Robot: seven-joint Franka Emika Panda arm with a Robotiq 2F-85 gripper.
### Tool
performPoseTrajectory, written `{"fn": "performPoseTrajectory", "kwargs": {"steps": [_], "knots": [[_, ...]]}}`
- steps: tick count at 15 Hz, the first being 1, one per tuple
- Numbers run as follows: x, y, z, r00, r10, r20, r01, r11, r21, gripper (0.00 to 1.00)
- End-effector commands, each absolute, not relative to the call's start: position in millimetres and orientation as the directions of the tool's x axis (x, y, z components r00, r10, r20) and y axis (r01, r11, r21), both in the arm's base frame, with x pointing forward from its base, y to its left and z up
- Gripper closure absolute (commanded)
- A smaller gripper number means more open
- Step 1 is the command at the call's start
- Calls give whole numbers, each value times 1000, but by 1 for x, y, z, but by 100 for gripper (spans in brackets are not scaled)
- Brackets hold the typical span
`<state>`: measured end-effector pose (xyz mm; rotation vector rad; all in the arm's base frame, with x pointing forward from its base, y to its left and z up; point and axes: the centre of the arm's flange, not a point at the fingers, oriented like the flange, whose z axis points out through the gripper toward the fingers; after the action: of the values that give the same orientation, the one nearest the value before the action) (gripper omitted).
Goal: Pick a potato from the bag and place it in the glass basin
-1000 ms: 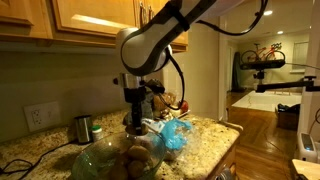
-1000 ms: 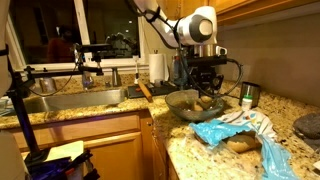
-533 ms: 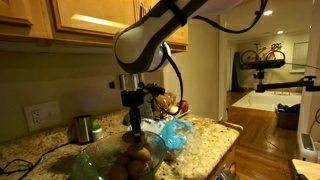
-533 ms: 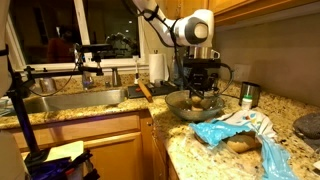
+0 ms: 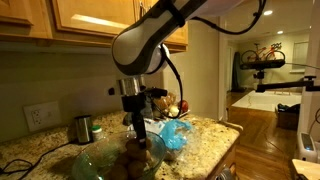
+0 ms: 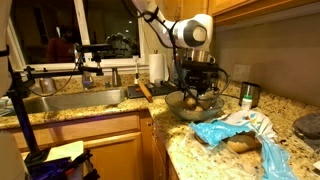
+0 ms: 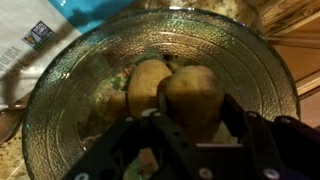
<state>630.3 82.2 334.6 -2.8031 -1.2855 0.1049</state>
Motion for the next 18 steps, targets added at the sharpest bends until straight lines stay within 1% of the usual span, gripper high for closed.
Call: {"fn": "performPoseTrajectory", "kwargs": {"steps": [1, 4, 5, 6, 7, 10, 12, 15, 16, 18], "knots": [[630, 81, 337, 628, 777, -45, 770, -629, -112, 69], [630, 80, 335, 622, 782, -51, 773, -623, -119, 69], [630, 80, 334, 622, 781, -53, 773, -624, -118, 50], [630, 78, 335, 624, 780, -55, 771, -626, -117, 19], [630, 77, 335, 626, 778, -53, 770, -628, -113, 18], [629, 66, 339, 642, 765, -46, 760, -643, -93, 2], [630, 52, 343, 659, 751, -40, 747, -659, -87, 0], [633, 24, 347, 702, 712, -28, 710, -702, -61, 0], [638, 42, 337, 681, 731, -47, 727, -683, -74, 0], [638, 36, 336, 688, 724, -49, 720, -690, -73, 0]]}}
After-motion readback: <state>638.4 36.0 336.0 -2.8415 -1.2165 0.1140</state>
